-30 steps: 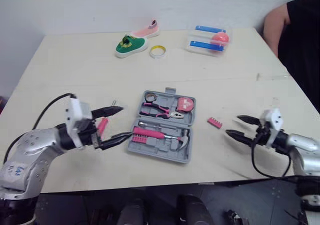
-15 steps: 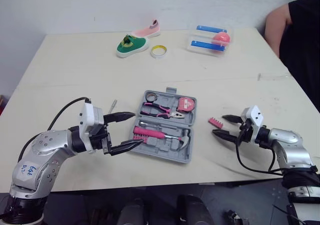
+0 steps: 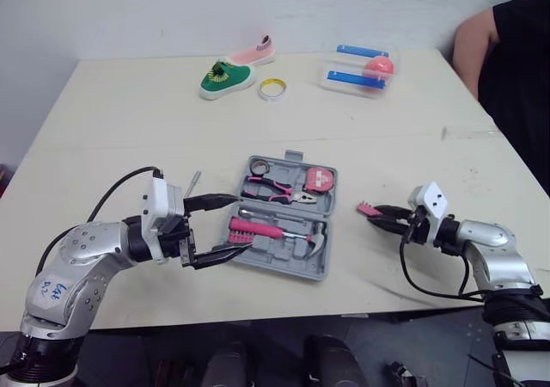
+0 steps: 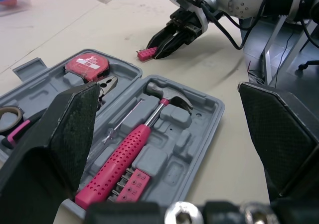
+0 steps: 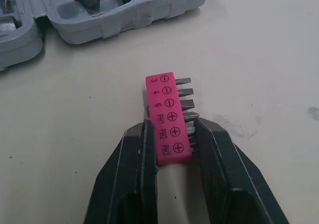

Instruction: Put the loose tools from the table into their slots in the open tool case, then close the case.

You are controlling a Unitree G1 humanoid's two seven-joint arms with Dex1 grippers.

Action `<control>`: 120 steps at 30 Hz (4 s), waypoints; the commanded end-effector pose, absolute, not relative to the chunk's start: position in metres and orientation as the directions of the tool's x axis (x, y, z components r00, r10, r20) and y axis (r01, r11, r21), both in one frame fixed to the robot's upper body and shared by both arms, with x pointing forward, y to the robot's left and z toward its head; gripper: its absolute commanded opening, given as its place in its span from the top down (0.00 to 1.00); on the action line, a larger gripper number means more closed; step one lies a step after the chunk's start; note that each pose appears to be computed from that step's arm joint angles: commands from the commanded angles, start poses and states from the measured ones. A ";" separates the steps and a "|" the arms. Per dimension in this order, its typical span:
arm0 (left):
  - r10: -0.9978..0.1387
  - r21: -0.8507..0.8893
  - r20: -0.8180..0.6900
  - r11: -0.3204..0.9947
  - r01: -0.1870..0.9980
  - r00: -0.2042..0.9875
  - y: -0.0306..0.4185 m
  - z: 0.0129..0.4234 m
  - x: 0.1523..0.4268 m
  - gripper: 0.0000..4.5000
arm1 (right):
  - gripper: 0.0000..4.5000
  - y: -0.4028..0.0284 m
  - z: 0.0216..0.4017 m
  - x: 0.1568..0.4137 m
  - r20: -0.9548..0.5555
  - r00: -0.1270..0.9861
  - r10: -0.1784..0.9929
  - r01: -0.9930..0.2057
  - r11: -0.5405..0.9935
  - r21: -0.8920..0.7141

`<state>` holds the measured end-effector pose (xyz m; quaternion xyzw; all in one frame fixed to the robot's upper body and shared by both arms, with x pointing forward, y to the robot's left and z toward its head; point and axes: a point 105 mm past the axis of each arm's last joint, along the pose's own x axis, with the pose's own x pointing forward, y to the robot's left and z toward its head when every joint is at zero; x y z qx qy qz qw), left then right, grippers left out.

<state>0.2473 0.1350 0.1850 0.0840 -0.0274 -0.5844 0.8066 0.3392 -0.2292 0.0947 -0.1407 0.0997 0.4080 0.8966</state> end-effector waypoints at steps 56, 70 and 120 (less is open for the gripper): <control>-0.918 0.258 -0.176 0.305 0.917 0.355 0.163 0.163 0.234 0.00 | 0.83 -0.056 0.143 0.262 -0.624 0.236 0.745 -0.970 0.223 -0.101; -0.909 0.245 -0.168 0.336 0.909 0.381 0.164 0.161 0.230 0.00 | 0.83 -0.051 0.136 0.274 -0.669 0.268 0.693 -0.961 0.240 -0.136; -0.905 0.200 -0.187 0.344 0.917 0.381 0.170 0.147 0.223 0.00 | 0.24 -0.024 0.163 0.257 -0.520 0.091 0.850 -0.985 0.154 0.080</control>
